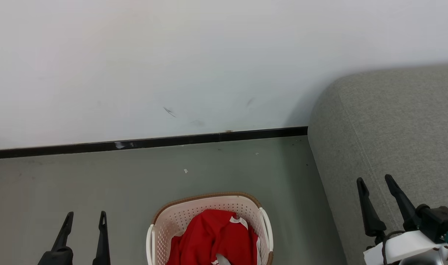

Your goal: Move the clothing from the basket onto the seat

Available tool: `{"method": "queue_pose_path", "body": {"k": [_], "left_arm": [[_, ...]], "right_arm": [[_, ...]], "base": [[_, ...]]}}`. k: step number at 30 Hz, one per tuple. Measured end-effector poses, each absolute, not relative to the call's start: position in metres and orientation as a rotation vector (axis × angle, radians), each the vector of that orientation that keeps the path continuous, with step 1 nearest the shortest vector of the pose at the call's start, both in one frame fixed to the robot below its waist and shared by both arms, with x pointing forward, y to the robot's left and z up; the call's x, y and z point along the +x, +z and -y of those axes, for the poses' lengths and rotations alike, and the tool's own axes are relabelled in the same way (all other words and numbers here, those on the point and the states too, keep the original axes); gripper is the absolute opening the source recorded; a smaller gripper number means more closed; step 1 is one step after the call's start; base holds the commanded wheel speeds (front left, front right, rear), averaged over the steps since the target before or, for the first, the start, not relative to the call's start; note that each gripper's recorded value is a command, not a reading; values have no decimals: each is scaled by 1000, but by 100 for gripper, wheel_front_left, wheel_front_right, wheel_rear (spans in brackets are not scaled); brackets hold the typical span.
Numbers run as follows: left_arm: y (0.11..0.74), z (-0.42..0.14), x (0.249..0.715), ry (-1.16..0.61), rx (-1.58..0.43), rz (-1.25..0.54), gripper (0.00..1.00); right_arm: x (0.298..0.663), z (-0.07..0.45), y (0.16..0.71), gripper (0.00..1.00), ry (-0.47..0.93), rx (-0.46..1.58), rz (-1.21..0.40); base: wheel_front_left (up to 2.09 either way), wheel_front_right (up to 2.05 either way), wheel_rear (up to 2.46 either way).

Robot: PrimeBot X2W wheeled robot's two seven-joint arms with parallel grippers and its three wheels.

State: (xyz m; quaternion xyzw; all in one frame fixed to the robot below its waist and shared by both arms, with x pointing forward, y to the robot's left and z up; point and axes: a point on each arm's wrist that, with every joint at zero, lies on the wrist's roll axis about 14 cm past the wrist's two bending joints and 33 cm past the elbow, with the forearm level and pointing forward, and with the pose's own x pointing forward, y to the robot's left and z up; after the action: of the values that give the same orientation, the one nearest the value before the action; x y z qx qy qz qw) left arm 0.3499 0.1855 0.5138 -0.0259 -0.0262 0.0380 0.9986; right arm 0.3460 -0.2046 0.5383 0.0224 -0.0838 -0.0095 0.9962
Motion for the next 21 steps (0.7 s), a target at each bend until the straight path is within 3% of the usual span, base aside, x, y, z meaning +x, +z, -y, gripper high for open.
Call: {"method": "queue_pose_path", "body": {"k": [21], "left_arm": [[478, -157, 376, -81, 37, -114, 100]], "right_arm": [[359, 199, 525, 100, -1, 39, 118]], "base": [[0, 0, 0]]}}
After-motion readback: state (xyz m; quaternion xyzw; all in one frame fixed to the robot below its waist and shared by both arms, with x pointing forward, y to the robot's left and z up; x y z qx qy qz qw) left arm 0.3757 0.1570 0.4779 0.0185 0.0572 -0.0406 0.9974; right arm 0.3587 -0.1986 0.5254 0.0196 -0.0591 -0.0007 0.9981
